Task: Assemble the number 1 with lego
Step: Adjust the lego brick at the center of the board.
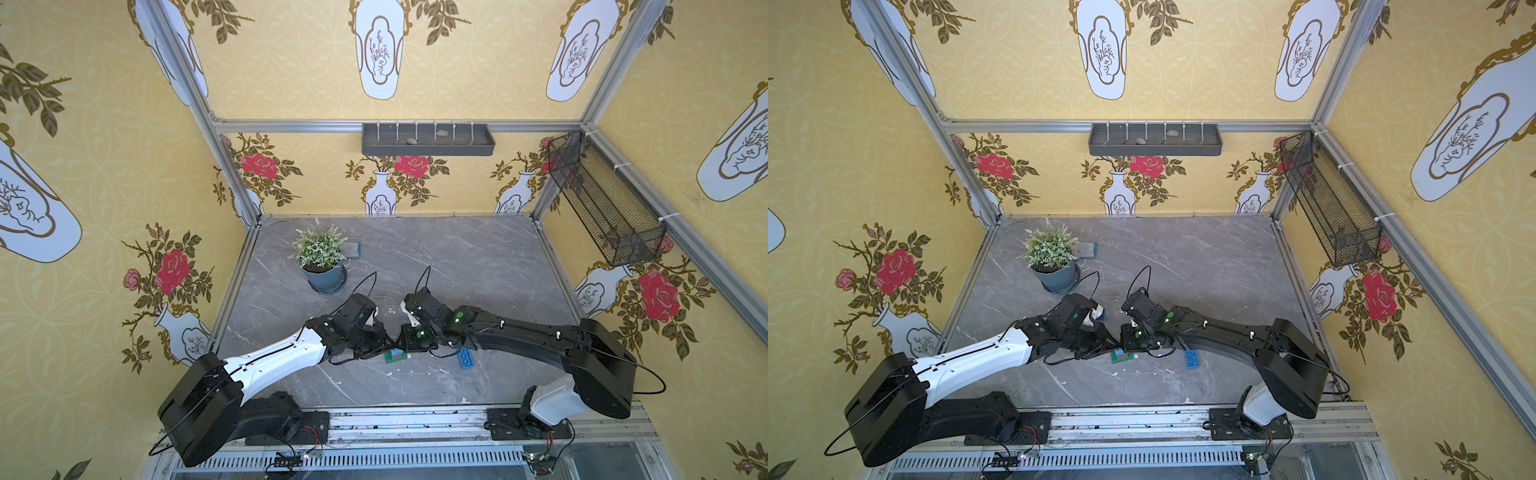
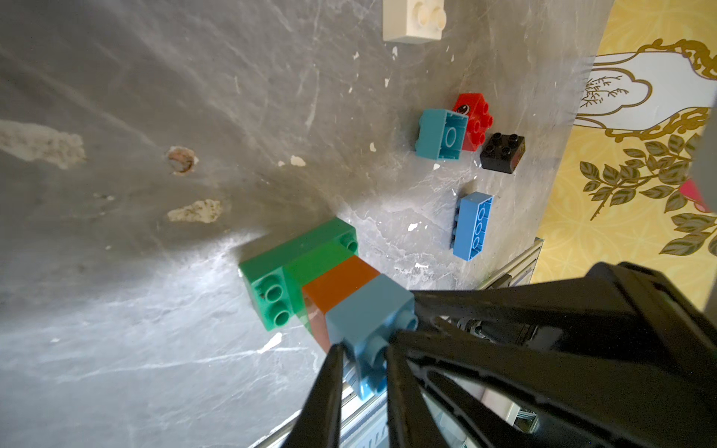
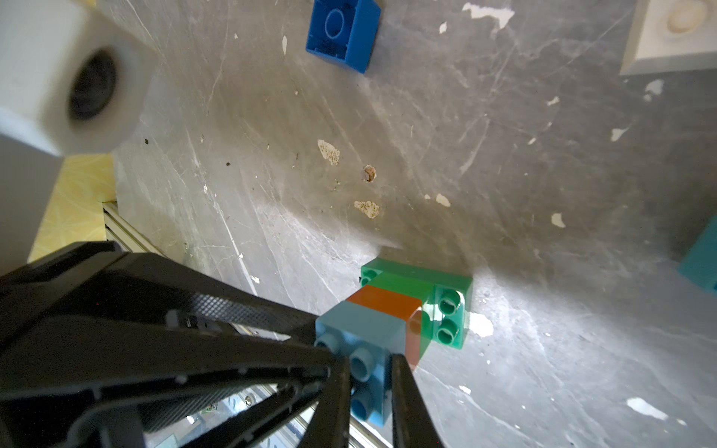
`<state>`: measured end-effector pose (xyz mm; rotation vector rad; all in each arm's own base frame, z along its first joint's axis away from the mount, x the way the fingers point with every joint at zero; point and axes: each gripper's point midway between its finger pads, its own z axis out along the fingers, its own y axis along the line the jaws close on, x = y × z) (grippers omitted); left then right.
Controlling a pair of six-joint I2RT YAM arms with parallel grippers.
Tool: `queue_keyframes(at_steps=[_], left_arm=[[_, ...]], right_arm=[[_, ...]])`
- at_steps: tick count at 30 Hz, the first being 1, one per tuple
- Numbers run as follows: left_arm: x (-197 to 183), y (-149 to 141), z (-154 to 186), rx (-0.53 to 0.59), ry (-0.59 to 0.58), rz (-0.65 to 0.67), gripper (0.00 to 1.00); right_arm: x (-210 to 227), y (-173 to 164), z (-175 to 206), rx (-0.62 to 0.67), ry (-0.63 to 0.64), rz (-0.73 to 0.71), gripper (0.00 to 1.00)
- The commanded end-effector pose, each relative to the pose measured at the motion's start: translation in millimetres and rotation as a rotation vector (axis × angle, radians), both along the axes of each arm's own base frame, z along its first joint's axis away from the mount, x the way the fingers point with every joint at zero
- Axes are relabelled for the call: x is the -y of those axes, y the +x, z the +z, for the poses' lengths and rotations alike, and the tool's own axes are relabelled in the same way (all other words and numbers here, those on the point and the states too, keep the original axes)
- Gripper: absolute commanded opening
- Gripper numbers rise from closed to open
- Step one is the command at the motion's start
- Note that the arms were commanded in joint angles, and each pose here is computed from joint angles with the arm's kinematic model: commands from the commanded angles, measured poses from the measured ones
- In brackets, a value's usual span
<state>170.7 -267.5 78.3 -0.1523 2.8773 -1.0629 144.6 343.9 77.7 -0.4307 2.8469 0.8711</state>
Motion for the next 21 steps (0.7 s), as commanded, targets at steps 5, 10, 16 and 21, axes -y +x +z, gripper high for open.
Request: queue_keyframes(at_steps=[5, 10, 16, 21], left_arm=[[-21.1, -12.4, -18.4, -0.042, 0.125, -0.020, 0.14], [-25.1, -15.8, -23.1, -0.059, 0.157, -0.035, 0.10], [-24.5, -16.2, -25.8, -0.069, 0.167, -0.044, 0.09], [-24.2, -12.1, -17.1, -0.037, 0.164, -0.047, 0.15]], right_arm=[[19.8, -14.9, -26.9, -0.070, -0.120, 0.001, 0.14], [20.4, -18.2, -32.8, -0.084, -0.139, 0.009, 0.13], [20.7, -20.7, -35.4, -0.094, -0.155, 0.020, 0.12], [8.5, -17.1, -21.5, -0.064, -0.102, 0.050, 0.16]])
